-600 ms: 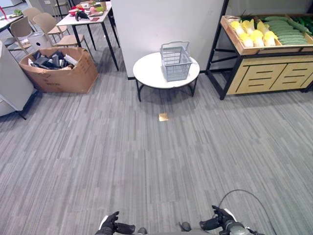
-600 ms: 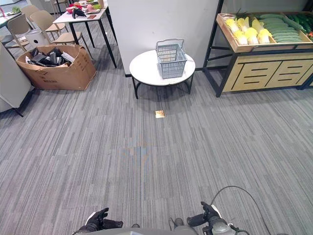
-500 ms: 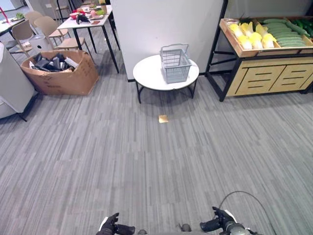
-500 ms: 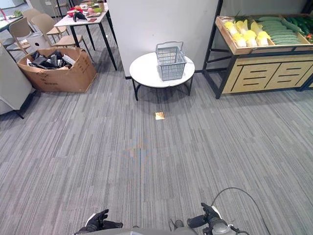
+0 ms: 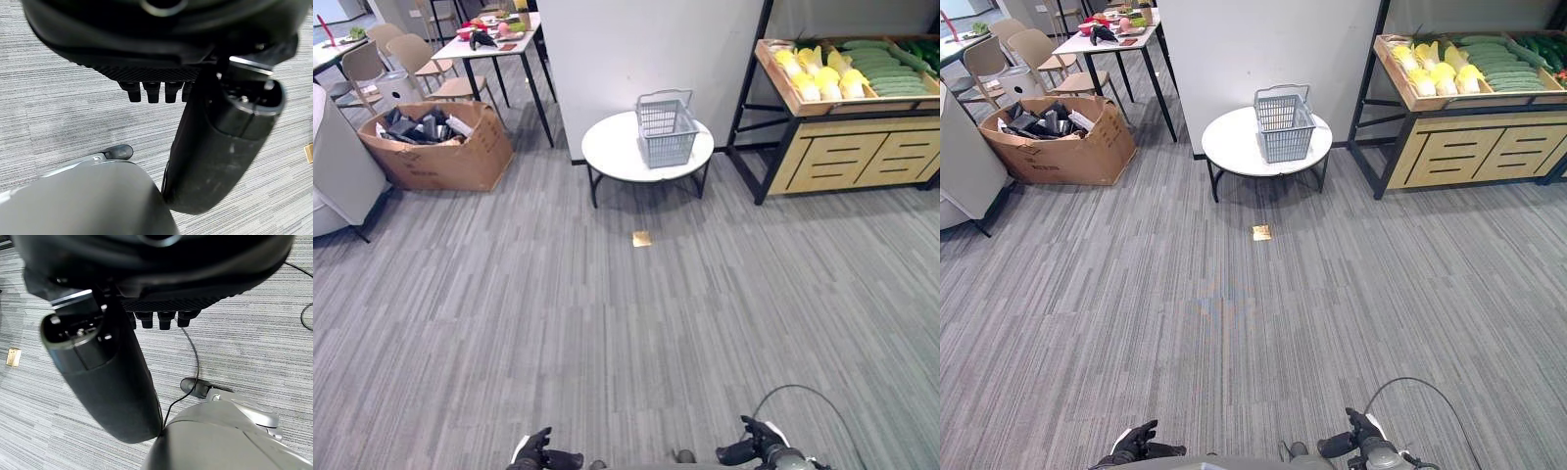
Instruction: Get the vegetables into the basket
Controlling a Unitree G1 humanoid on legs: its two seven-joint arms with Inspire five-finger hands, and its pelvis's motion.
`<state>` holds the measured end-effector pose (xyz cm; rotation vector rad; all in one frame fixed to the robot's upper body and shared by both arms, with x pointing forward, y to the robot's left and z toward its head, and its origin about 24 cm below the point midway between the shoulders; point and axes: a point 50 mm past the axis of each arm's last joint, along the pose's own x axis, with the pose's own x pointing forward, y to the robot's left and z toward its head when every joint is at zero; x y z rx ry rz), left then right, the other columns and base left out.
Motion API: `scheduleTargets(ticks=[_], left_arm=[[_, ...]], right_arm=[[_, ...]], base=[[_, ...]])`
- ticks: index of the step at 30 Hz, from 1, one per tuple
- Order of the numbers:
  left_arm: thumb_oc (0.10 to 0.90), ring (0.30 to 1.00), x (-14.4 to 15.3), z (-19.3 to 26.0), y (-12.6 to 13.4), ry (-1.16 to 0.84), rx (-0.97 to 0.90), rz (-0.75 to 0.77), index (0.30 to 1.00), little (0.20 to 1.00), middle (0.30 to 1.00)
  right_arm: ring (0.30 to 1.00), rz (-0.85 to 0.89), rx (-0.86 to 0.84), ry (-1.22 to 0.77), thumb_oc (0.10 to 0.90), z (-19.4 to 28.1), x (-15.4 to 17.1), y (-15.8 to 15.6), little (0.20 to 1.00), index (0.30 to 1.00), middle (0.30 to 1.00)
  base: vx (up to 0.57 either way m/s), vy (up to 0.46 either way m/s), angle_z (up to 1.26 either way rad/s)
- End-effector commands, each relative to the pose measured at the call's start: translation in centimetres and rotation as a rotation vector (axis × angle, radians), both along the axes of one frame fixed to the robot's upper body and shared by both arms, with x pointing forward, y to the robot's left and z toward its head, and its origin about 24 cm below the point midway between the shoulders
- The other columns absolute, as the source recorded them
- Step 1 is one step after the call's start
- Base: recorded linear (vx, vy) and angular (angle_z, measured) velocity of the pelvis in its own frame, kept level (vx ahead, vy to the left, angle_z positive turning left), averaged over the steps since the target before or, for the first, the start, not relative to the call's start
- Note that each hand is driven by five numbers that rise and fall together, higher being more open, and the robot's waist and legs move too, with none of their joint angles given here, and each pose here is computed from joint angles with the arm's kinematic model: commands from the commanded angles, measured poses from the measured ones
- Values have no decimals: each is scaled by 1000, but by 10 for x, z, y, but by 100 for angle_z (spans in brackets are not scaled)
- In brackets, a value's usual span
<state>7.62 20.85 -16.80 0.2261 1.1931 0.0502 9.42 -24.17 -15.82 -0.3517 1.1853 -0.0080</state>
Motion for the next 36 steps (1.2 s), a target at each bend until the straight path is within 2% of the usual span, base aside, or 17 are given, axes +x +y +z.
scheduleTargets(ticks=[1,6,13,23,31,36], left_arm=[[900,1000,-2,-2,-4,31,5,-20,1000,1000,1000],[900,1000,0,-2,-2,40,17,-30,1000,1000,1000],[900,1000,21,4,0,-27,36,-81,1000,1000,1000],[900,1000,35,10,20,-43,99,-49,1000,1000,1000],[900,1000,17,8,30,10,132,-40,1000,1000,1000],[900,1000,14,8,35,32,150,-108,1000,1000,1000]], right_arm=[[1000,75,-49,51,900,0,-4,-6,1000,1000,1000],[1000,60,-56,36,900,1,-1,-8,1000,1000,1000],[1000,45,-81,9,900,6,7,-18,1000,1000,1000],[1000,20,-129,-12,900,13,11,-35,1000,1000,1000],[1000,5,-98,11,900,7,0,-27,1000,1000,1000],[1000,45,-33,31,900,0,-5,-6,1000,1000,1000]], base=[[0,0,0],[-9,-17,0],[-35,-90,8],[78,-69,18],[285,188,-12],[300,415,-57]])
